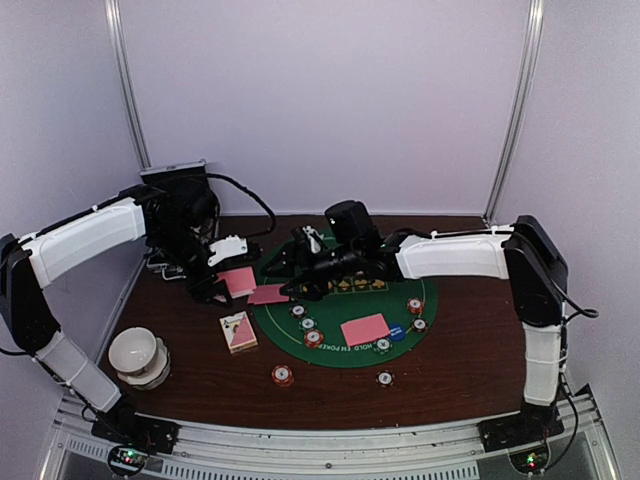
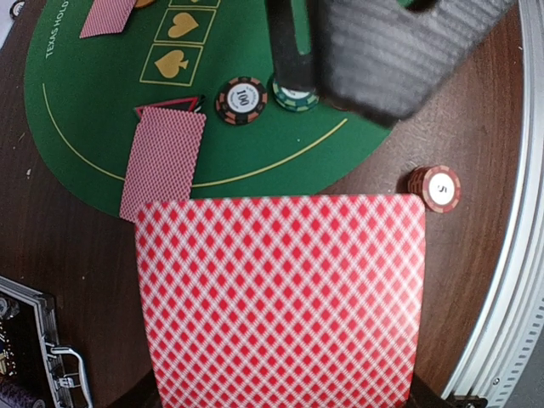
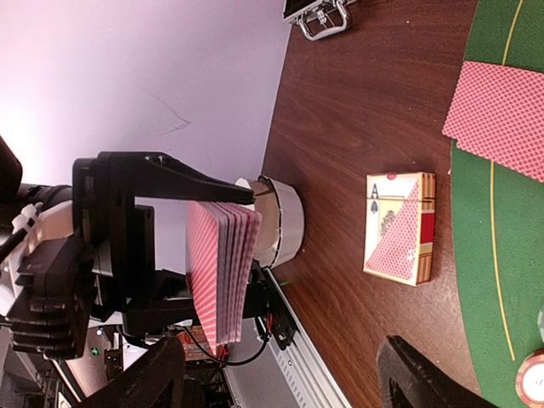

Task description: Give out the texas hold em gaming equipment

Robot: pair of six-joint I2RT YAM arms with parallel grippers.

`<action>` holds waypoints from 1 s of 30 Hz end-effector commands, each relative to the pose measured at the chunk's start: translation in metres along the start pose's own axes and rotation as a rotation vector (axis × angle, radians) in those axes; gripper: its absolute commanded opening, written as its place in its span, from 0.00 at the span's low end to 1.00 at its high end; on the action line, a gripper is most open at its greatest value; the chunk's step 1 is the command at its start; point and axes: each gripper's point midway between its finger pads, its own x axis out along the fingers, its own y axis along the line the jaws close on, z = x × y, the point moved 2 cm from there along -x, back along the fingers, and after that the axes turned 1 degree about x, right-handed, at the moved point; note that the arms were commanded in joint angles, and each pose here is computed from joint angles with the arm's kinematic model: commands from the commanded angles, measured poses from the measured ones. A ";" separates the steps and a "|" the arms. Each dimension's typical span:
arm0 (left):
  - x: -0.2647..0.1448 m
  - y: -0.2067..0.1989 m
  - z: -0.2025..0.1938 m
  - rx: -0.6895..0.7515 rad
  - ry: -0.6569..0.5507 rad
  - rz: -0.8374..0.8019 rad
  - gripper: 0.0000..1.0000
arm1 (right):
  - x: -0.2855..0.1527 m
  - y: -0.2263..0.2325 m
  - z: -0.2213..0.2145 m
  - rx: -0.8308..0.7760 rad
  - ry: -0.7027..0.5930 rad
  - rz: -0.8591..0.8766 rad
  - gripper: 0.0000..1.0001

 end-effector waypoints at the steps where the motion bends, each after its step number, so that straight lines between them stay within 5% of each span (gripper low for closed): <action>1: -0.008 0.006 0.015 0.004 -0.057 0.016 0.00 | 0.009 0.034 0.008 -0.015 -0.002 0.134 0.81; 30: -0.010 0.004 0.016 0.010 -0.067 0.014 0.00 | 0.072 0.027 -0.005 0.047 0.143 0.193 0.74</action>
